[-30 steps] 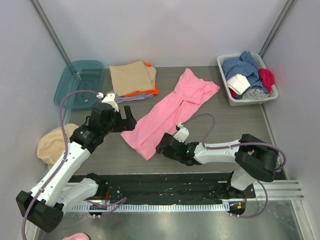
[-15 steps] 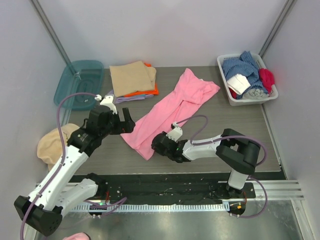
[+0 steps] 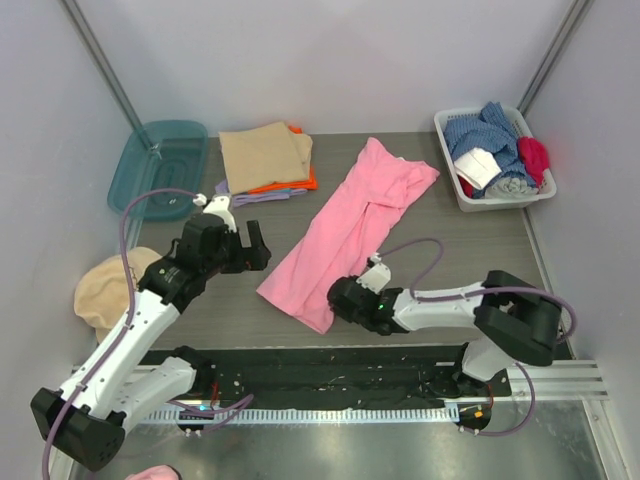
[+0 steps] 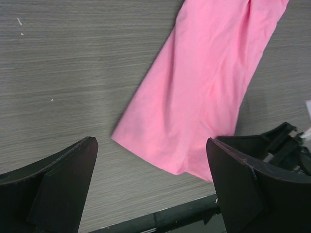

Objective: Fold and stack the t-shirts
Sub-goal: Fold the tshirt

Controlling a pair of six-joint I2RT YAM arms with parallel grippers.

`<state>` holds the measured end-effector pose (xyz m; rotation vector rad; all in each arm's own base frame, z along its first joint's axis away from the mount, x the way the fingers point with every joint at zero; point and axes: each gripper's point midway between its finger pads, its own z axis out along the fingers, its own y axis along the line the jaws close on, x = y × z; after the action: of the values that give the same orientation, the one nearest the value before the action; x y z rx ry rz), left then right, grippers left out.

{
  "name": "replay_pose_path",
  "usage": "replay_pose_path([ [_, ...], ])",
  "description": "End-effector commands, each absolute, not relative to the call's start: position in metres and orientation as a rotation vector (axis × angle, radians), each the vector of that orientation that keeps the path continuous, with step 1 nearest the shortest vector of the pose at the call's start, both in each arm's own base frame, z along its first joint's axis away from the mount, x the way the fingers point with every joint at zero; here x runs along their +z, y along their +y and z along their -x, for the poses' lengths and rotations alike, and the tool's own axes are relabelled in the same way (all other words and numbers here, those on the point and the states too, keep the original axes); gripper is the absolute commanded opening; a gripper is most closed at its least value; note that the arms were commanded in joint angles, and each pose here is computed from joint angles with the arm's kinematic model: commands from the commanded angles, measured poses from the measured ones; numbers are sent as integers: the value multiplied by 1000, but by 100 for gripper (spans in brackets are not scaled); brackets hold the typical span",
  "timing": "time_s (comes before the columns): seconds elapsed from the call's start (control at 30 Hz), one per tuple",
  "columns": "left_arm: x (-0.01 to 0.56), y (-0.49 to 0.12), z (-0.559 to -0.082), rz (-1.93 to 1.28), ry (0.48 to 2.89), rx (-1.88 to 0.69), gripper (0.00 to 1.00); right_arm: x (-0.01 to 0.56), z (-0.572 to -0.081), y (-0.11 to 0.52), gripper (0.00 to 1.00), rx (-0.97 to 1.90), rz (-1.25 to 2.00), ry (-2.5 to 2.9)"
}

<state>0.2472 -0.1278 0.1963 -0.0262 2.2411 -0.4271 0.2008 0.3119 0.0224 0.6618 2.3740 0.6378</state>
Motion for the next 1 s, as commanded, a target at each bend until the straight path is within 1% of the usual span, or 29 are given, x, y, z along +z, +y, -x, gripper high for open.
replay_pose_path([
  [0.0,190,-136,-249,2,2251,-466,100,34,-188,265,1,530,-686,2352],
  [0.27,177,-142,-255,-2,2273,-480,100,43,-157,201,1,398,-669,2401],
  [0.43,173,-154,-255,-14,2283,-546,100,49,-144,178,1,413,-702,2403],
  [0.63,166,-159,-256,-22,2300,-568,100,50,-133,153,1,356,-728,2415],
  [0.67,164,-159,-256,-24,2303,-570,100,50,-132,149,4,337,-728,2416],
  [0.7,164,-161,-257,-26,2298,-576,100,52,-132,148,23,341,-724,2414],
  [0.73,163,-162,-257,-28,2299,-581,100,55,-132,148,34,341,-721,2410],
  [0.77,160,-164,-258,-36,2304,-592,100,57,-132,143,42,323,-720,2404],
  [0.8,162,-168,-262,-41,2287,-609,100,67,-135,144,54,337,-727,2385],
  [0.87,160,-178,-267,-65,2289,-654,100,77,-136,134,61,292,-721,2366],
  [0.9,169,-185,-276,-70,2253,-681,100,96,-145,134,67,307,-729,2306],
  [0.97,174,-198,-287,-88,2242,-718,100,113,-150,120,69,252,-717,2255],
])
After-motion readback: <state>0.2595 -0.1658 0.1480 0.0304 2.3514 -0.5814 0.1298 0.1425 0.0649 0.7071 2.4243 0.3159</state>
